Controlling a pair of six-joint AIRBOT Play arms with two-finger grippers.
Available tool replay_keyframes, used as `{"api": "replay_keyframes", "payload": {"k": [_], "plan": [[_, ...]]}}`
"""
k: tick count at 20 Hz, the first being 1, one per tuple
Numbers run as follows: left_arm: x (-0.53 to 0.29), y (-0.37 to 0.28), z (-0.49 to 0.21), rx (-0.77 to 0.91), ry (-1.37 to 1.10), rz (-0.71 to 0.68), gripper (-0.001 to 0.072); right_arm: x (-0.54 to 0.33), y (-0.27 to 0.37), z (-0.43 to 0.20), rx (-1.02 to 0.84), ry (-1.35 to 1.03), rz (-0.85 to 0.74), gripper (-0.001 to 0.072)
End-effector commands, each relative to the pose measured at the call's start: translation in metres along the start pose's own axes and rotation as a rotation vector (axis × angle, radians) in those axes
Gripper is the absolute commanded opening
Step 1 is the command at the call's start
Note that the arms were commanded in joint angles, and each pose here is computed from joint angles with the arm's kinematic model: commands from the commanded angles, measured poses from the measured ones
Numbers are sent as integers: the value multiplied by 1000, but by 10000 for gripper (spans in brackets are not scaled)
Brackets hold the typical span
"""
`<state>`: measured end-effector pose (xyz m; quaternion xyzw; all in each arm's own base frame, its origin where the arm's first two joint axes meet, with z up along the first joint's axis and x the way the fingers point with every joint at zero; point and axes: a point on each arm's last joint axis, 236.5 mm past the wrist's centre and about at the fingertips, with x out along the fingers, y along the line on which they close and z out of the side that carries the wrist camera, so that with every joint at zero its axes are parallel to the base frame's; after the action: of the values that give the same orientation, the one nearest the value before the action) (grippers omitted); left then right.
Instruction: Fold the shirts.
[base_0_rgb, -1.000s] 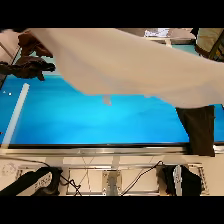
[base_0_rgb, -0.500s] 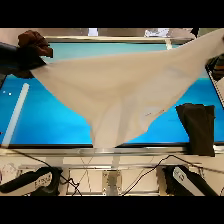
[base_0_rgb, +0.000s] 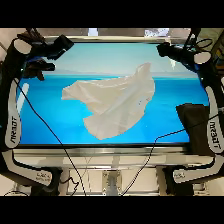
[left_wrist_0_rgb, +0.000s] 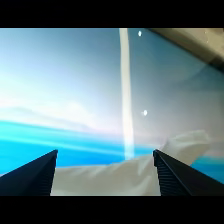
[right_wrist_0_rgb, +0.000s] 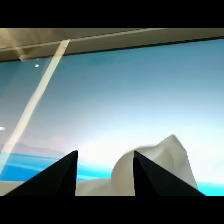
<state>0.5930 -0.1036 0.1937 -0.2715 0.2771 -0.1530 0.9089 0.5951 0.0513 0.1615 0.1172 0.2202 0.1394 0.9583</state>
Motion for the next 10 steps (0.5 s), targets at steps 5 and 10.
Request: {"api": "replay_keyframes", "payload": {"k": [5, 10], "plan": [[-8, 27, -37, 134, 202, 72, 691, -79, -89, -207, -28, 863, -244, 378], [-18, 46, -66, 190, 340, 137, 691, -100, -25, -281, 233, 895, -47, 369]]}}
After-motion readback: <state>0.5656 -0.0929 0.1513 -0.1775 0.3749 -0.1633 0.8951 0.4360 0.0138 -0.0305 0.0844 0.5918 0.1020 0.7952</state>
